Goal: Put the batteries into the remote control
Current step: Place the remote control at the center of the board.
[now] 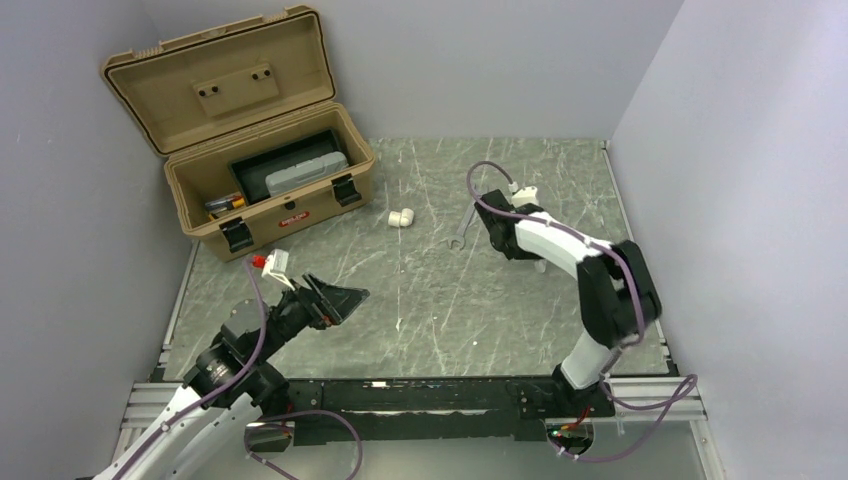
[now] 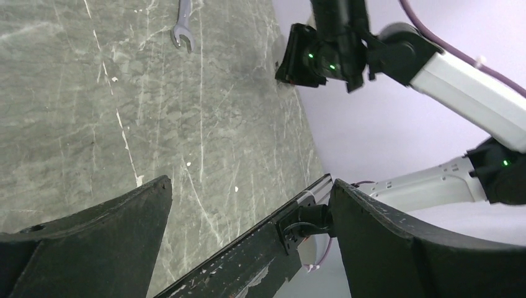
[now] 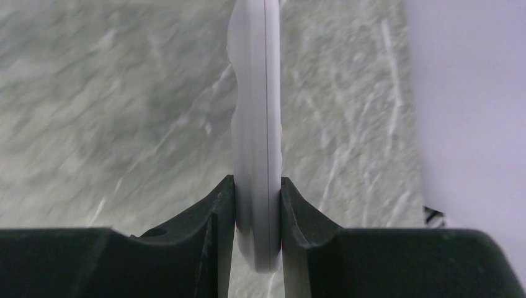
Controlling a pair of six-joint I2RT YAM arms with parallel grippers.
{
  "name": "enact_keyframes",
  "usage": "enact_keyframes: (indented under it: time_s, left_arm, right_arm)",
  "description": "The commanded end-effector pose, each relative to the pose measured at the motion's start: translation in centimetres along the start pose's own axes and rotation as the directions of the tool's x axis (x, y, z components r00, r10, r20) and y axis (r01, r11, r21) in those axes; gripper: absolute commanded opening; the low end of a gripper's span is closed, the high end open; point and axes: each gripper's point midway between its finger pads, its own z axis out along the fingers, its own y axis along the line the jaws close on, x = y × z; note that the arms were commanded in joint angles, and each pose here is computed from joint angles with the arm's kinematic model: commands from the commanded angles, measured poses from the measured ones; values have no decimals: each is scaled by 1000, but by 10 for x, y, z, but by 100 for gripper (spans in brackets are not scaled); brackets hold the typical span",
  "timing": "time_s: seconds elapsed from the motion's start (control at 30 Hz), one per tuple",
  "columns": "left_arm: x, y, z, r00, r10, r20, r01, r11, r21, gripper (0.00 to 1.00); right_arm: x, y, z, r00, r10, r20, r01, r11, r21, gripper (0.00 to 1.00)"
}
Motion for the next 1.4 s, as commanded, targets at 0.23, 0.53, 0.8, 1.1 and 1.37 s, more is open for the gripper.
enact_keyframes:
  time_s: [0.23,0.53,0.8,1.1,1.37]
  left_arm:
    - [-11,-12,-10,998,57,15,-57,998,4,99]
    - [-10,-13,-8,999,44,18,-44,999,17,99]
    - [-16,-16,-11,997,59,41,-60,998,20,100]
    - [-14,-14,-9,998,52,38,-53,998,19,99]
    - [-14,-9,-10,998,59,33,-59,998,-6,99]
  right_arm:
    - [1,-28,57,990,-106,-93,126,960,252,0]
    - [14,-19,66,976,-160,-146,187,963,196,8]
    - [28,-11,71,963,-187,-192,216,966,142,34]
    - [30,-9,70,966,-177,-190,204,970,131,68]
    - [17,8,57,982,-130,-135,133,991,10,82]
